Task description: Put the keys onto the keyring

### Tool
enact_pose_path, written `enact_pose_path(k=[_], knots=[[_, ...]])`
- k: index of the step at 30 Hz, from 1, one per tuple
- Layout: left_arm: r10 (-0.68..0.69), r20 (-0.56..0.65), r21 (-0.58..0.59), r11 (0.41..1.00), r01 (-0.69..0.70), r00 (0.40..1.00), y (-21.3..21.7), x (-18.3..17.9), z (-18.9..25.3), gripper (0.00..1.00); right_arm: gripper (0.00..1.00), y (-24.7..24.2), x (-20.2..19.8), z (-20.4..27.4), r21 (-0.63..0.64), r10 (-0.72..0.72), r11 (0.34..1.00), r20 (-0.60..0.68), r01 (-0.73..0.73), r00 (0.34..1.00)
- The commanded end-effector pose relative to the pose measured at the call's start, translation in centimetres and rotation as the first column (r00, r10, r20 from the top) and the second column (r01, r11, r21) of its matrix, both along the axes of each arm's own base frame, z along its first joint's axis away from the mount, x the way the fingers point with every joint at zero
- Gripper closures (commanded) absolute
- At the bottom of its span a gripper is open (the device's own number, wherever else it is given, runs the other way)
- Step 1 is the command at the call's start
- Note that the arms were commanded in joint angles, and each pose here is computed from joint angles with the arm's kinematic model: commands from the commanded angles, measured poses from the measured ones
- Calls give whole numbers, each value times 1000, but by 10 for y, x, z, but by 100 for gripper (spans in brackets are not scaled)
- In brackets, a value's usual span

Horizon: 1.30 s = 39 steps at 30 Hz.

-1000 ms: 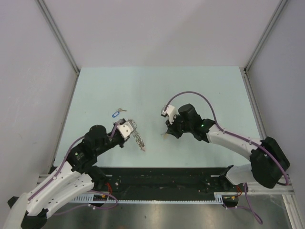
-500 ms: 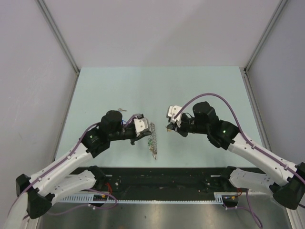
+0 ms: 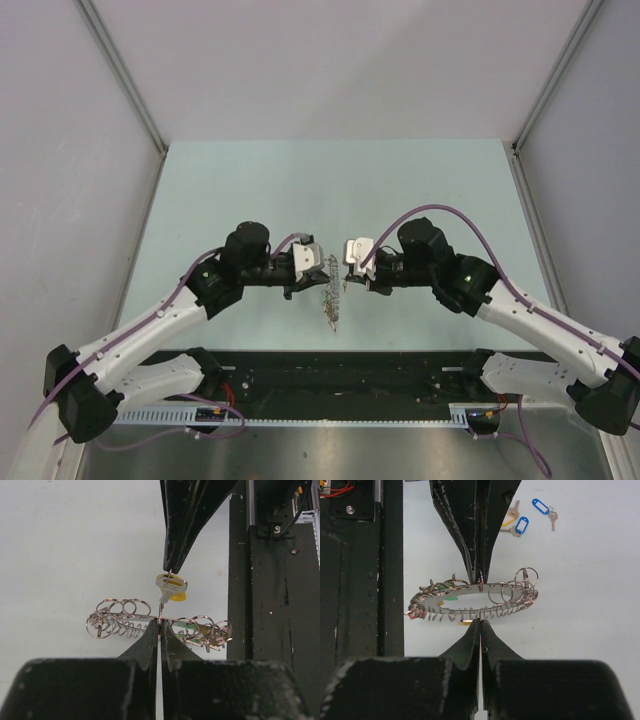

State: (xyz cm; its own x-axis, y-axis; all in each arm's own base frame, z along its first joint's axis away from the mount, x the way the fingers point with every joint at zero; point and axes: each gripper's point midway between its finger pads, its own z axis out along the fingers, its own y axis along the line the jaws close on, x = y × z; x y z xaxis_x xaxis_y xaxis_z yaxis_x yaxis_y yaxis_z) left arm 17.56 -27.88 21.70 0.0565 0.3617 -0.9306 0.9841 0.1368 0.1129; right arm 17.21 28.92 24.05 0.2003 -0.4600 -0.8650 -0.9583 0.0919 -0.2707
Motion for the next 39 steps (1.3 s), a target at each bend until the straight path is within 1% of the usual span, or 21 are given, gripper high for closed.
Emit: enact_pose_path(k=[1, 10, 39], knots=[[-74, 83, -61, 995, 79, 994, -5, -6, 17, 99, 100, 10, 1, 23, 49, 35, 998, 49, -38, 998], [-79, 154, -76, 993, 91, 985, 2, -11, 18, 100, 100, 17, -3, 27, 73, 62, 995, 50, -65, 997], [-65, 170, -64, 995, 77, 983, 5, -9, 17, 99, 100, 34, -8, 26, 94, 109, 989, 34, -112, 993]])
